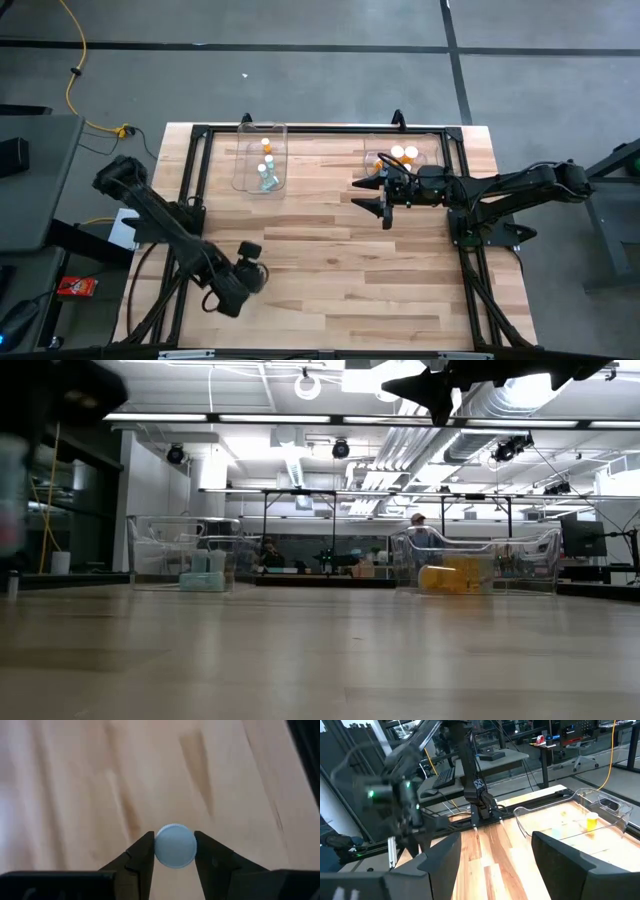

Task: Pick and place medicine bottles into bin by pill shape (circle, oval)
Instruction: Put the blue pill bottle into the left transparent bin

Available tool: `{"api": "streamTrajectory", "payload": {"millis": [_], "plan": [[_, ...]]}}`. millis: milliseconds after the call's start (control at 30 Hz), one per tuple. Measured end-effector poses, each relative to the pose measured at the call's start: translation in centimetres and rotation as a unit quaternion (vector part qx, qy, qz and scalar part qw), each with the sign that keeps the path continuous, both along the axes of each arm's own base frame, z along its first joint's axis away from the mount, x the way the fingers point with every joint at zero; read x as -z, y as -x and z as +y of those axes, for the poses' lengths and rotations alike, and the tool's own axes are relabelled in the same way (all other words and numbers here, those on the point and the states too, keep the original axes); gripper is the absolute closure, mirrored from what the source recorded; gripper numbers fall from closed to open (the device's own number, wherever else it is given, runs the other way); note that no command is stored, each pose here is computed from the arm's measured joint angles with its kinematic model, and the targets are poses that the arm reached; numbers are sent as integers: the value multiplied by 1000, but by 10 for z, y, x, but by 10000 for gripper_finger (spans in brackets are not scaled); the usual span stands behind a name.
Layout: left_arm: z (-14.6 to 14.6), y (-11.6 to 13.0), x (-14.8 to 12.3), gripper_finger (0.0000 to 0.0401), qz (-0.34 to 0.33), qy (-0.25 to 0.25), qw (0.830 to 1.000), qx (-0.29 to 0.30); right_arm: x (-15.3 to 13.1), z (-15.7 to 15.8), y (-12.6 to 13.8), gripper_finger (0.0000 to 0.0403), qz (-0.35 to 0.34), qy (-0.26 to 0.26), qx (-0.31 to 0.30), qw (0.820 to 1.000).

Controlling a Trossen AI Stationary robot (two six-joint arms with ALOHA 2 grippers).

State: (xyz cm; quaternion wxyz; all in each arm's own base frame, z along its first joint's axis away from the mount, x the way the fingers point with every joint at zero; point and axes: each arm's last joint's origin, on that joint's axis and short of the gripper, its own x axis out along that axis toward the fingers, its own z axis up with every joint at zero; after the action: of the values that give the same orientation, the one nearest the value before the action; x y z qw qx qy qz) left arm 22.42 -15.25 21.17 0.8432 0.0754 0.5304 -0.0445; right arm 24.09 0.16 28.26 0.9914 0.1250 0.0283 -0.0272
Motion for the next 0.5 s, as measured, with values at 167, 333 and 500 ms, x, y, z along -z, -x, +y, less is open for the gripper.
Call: {"api": "streamTrajectory", "payload": {"millis": [167, 333, 500], "plan": [[39, 4, -45, 291, -107, -14, 993, -48, 0, 0, 0, 167, -2, 0, -4, 1000], [84, 8, -86, 290, -247, -13, 965, -89, -5, 1, 0, 167, -28, -1, -10, 1000], [125, 12, -94, 289, -352, 12, 927, -129, -8, 1, 0, 167, -44, 3, -12, 999]]}}
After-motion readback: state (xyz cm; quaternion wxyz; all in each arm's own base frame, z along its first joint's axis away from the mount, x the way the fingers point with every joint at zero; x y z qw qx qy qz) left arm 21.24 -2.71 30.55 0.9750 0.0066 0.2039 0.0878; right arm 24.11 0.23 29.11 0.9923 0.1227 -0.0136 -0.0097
